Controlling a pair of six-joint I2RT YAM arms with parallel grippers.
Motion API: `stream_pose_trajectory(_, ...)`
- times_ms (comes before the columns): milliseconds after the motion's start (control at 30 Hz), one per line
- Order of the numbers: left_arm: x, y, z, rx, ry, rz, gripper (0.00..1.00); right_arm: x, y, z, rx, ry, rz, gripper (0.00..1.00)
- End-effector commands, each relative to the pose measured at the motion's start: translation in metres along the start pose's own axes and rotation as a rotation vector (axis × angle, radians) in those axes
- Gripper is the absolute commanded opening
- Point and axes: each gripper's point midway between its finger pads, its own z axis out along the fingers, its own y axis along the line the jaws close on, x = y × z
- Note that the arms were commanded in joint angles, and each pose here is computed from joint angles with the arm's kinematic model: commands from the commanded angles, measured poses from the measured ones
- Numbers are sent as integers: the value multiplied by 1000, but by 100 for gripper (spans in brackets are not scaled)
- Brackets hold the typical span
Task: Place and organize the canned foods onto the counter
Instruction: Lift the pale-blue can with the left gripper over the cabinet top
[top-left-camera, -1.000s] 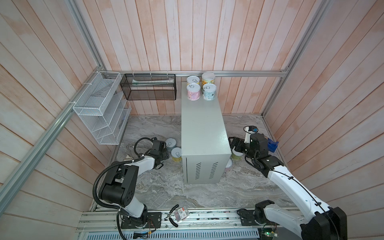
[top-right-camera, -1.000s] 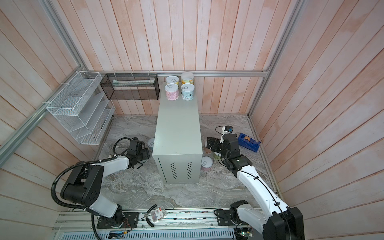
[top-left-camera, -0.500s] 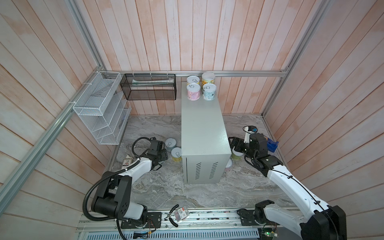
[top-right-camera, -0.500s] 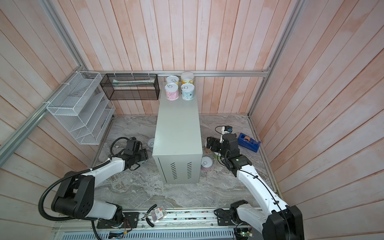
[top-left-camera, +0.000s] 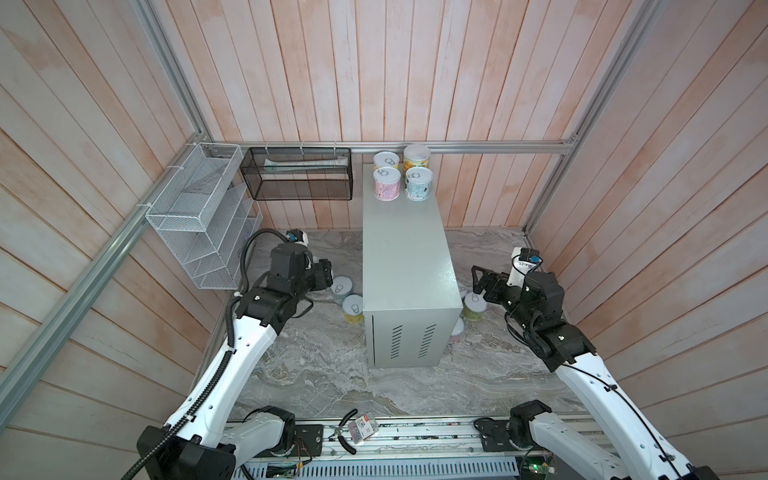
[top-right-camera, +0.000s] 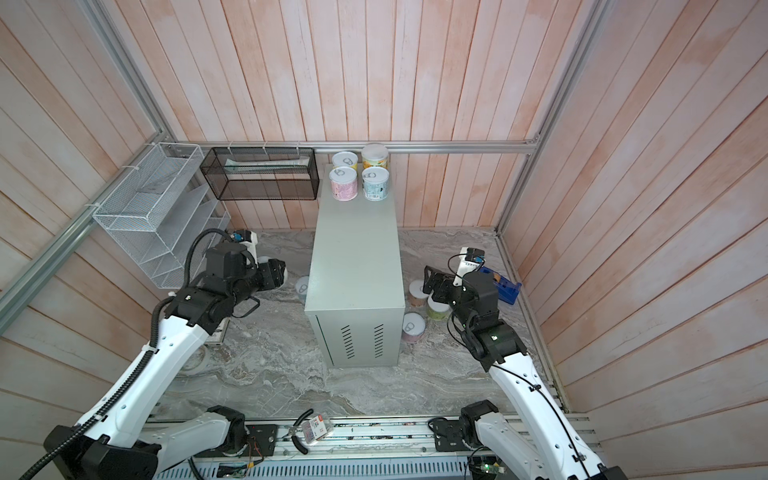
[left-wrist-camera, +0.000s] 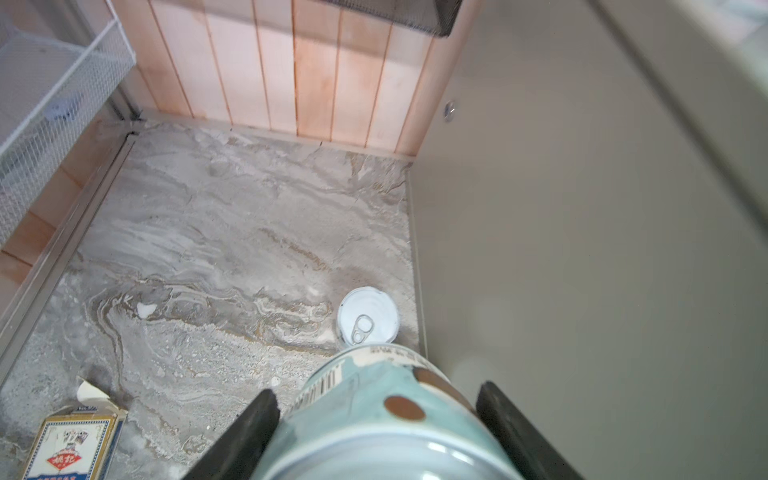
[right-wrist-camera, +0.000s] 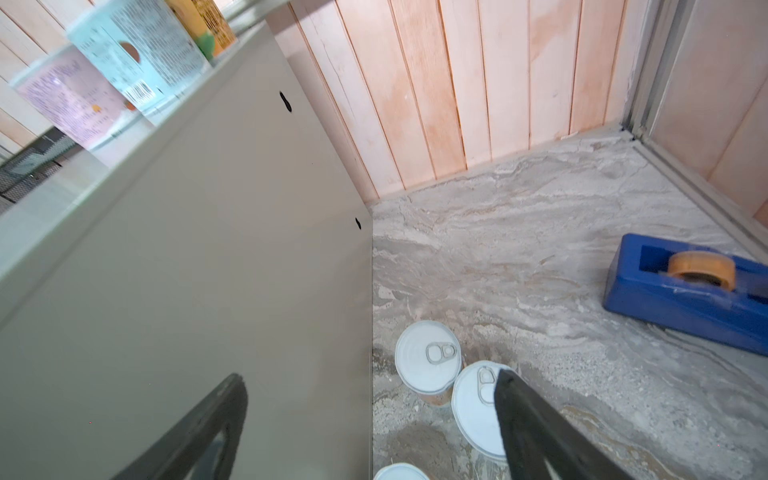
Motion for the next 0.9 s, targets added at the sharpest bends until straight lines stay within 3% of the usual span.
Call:
stream_pose_trajectory(0, -24, -22, -15, 68, 11, 76, 0, -17, 1, -14, 14, -38, -15, 92)
stream_pose_trajectory(267, -79, -70, -28, 122, -23, 184, 0, -37, 8, -31, -1, -89, -30, 91)
stream_pose_trajectory(567, -117, -142, -26, 174, -59, 325, 0, -52, 16, -39, -20, -125, -52, 90)
stream_pose_trajectory(867, -115, -181, -2, 244, -23, 364, 0, -67, 19, -48, -20, -175, -61, 89)
